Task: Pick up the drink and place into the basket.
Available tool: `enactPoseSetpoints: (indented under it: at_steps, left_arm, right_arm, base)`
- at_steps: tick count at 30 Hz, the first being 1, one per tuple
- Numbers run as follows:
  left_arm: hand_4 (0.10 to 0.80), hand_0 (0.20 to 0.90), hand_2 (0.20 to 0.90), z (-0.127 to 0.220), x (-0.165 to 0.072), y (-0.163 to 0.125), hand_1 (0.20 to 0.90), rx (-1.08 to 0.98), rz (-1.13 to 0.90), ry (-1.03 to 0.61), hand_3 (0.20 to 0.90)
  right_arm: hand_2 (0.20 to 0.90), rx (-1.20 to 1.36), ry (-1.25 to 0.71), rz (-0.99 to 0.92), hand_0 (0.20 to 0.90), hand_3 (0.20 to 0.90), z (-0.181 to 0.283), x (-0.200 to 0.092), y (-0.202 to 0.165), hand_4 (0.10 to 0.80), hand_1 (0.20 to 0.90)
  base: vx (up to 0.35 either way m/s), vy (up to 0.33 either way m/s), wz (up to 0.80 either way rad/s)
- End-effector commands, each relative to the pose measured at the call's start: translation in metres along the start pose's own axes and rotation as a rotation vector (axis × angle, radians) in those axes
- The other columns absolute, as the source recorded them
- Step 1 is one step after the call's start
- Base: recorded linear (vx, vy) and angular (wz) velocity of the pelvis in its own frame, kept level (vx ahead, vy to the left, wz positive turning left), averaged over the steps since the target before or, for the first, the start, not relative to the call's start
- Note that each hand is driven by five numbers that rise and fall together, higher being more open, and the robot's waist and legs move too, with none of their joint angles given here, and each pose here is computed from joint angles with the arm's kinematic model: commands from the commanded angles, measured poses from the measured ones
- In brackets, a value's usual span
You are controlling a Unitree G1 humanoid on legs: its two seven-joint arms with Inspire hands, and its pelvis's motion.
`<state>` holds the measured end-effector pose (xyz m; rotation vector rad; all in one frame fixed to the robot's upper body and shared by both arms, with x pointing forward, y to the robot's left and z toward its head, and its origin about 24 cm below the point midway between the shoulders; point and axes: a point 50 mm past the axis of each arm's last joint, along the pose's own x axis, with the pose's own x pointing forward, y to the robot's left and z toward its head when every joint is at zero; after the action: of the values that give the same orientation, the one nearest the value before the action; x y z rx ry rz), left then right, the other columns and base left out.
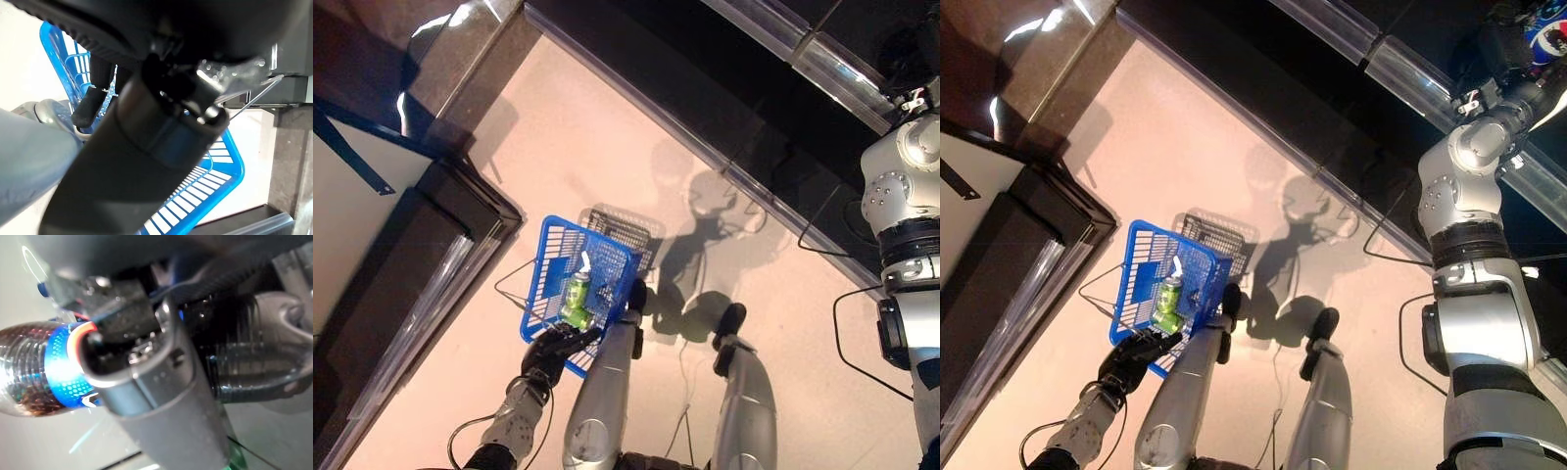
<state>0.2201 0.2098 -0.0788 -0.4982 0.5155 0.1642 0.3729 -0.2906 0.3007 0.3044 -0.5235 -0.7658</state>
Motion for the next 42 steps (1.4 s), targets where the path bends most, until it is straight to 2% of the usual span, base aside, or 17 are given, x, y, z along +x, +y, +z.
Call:
enactPoseSetpoints:
  at_steps: [1,8,11,16,24,30,36,42]
  left_arm:
    - [0.100,0.300,0.300,0.028,-0.024,0.016,0.300,0.037,-0.080,-0.205,0.200]
    - [0.100,0.300,0.300,0.054,-0.024,0.000,0.300,0.029,-0.168,-0.332,0.200]
    - [0.100,0.300,0.300,0.062,-0.025,-0.011,0.300,0.021,-0.220,-0.390,0.200]
    - [0.100,0.300,0.300,0.071,-0.031,-0.019,0.300,0.014,-0.270,-0.439,0.200]
    - [0.100,0.300,0.300,0.078,-0.046,-0.028,0.300,0.091,-0.408,-0.475,0.200]
    - [0.100,0.300,0.300,0.094,-0.055,-0.045,0.300,0.106,-0.497,-0.547,0.200]
    - [0.100,0.300,0.300,0.107,-0.066,-0.070,0.300,0.178,-0.627,-0.601,0.200]
    - [0.100,0.300,0.300,0.124,-0.079,-0.094,0.300,0.242,-0.780,-0.675,0.200]
  right_arm:
    - [0.300,0.119,-0.488,0.339,0.300,0.200,0.114,-0.028,0.043,0.100,0.300]
    - [0.300,0.201,-0.426,0.547,0.300,0.200,0.093,-0.072,0.050,0.100,0.300]
    - [0.300,0.236,-0.415,0.679,0.300,0.200,0.081,-0.100,0.056,0.100,0.300]
    - [0.300,0.267,-0.390,0.796,0.300,0.200,0.069,-0.123,0.054,0.100,0.300]
    - [0.300,0.280,-0.196,1.046,0.300,0.200,0.031,-0.163,0.051,0.100,0.300]
    - [0.300,0.304,-0.040,1.220,0.300,0.200,0.004,-0.207,0.060,0.100,0.300]
    - [0.300,0.321,0.100,1.271,0.300,0.200,-0.015,-0.232,0.071,0.100,0.300]
    - [0.300,0.310,0.138,1.269,0.300,0.200,-0.023,-0.248,0.085,0.100,0.300]
  base:
    - [0.000,0.000,0.00]
    - [0.002,-0.022,0.01]
    - [0.010,-0.004,0.01]
    - [0.014,0.003,0.01]
    - [0.032,-0.016,0.07]
    - [0.033,-0.001,0.07]
    - [0.017,0.001,0.12]
    - [0.017,-0.015,0.21]
